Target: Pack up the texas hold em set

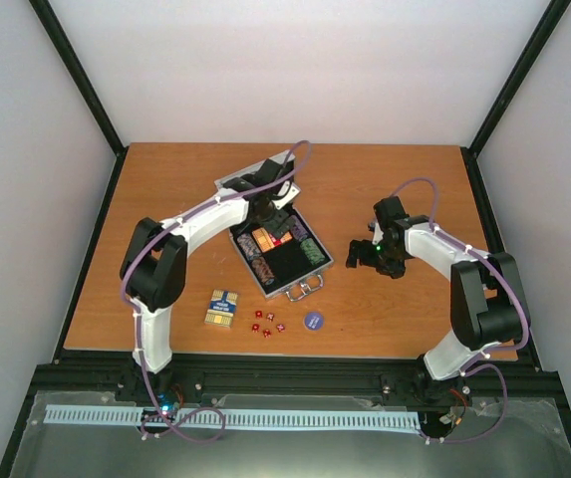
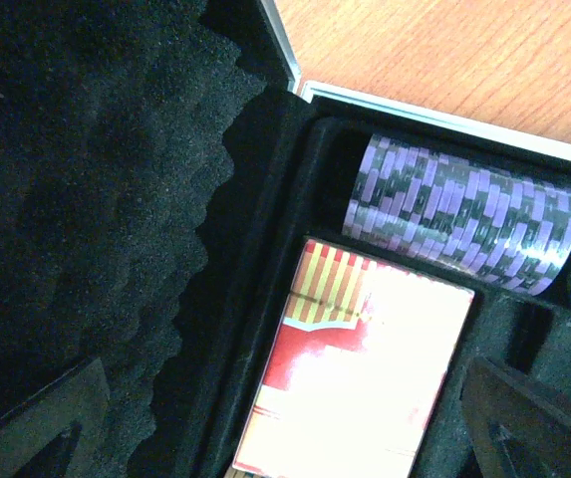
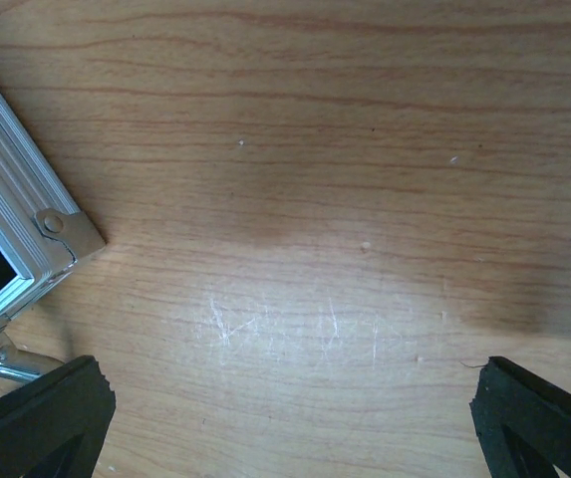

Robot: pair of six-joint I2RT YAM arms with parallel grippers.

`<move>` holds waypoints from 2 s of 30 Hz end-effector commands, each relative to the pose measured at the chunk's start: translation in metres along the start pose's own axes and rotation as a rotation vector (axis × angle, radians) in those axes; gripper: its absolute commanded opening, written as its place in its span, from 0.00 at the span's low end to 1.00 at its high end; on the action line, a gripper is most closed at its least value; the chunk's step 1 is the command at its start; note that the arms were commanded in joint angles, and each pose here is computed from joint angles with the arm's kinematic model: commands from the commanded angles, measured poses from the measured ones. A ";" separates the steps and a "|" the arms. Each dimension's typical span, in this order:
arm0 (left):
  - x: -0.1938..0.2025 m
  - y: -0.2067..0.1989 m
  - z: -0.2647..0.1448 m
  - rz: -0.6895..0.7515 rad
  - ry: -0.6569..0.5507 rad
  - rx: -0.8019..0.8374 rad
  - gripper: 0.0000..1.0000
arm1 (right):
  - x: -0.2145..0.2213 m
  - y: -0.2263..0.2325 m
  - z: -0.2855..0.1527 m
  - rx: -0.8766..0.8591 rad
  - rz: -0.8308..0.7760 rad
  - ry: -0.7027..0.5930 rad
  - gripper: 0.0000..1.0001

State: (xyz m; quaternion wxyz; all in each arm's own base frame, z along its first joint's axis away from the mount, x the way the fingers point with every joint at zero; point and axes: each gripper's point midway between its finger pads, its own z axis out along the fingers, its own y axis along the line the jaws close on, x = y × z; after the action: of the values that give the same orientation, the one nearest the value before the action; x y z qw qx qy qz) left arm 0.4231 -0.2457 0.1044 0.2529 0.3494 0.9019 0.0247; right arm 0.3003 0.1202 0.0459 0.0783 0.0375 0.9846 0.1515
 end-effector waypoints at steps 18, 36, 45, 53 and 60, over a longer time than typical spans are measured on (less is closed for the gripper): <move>0.023 -0.023 0.010 -0.105 0.056 0.158 1.00 | 0.004 -0.003 0.006 -0.008 0.002 0.008 0.99; 0.020 -0.018 -0.005 -0.112 0.041 0.142 1.00 | 0.005 0.006 -0.003 -0.068 -0.022 -0.027 0.99; -0.006 -0.026 -0.056 -0.088 -0.057 0.246 1.00 | -0.005 0.016 -0.019 -0.097 -0.066 -0.082 1.00; -0.003 -0.051 -0.105 -0.064 -0.110 0.417 1.00 | -0.016 0.047 -0.041 -0.246 -0.137 -0.162 0.99; -0.004 -0.077 -0.147 -0.077 -0.151 0.608 1.00 | -0.028 0.065 -0.050 -0.324 -0.156 -0.183 0.97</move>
State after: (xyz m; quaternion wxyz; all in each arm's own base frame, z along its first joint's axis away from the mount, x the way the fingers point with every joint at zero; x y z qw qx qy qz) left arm 0.3323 -0.2775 0.1923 0.2215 0.3654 0.8779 -0.2161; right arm 0.3079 0.1530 0.0958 0.1569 -0.0222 0.9524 0.2606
